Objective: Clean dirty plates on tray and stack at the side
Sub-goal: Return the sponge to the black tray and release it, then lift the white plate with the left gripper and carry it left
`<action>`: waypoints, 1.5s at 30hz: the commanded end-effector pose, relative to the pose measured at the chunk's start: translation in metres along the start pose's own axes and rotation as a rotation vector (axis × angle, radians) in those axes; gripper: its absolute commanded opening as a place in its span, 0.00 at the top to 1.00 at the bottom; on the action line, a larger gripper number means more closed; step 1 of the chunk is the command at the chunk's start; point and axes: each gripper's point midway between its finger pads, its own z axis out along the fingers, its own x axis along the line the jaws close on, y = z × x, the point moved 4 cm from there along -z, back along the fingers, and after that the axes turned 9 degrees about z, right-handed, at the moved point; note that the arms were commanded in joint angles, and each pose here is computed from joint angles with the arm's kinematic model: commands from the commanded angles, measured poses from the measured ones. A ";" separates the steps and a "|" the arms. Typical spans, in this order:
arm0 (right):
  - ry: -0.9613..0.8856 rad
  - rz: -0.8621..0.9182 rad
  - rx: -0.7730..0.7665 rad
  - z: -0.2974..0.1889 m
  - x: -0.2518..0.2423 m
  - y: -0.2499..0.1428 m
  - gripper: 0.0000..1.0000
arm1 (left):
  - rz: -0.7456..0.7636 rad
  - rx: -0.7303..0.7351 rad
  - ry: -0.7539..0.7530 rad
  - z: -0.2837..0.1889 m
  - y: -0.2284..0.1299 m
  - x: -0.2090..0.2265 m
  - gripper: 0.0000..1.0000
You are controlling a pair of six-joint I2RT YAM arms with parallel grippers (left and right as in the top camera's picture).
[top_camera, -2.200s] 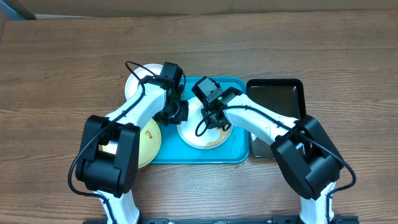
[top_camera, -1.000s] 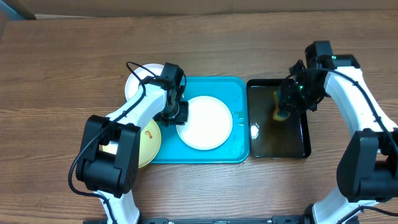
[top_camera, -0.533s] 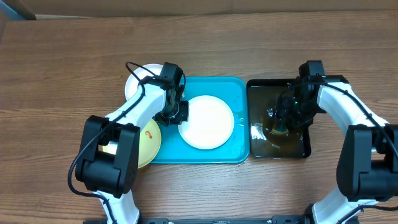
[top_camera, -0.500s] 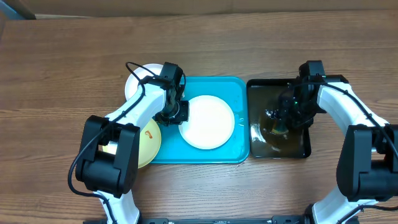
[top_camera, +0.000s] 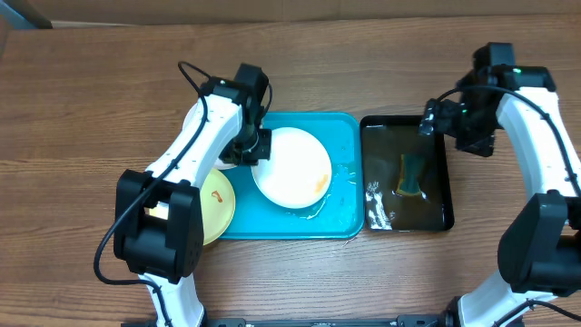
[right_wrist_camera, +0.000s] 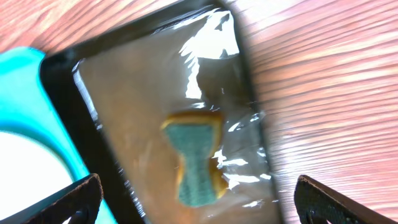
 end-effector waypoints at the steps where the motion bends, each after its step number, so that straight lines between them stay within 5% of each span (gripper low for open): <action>1: -0.038 0.017 -0.062 -0.009 -0.011 0.012 0.00 | -0.010 -0.056 0.035 -0.018 0.014 0.002 0.96; 13: -0.018 0.010 -0.108 -0.009 -0.007 0.021 0.00 | -0.017 -0.246 0.025 -0.088 0.047 -0.017 0.96; 45: -0.017 0.009 -0.112 -0.009 -0.006 0.022 0.00 | 0.270 -0.873 0.682 -0.162 0.003 -0.201 0.96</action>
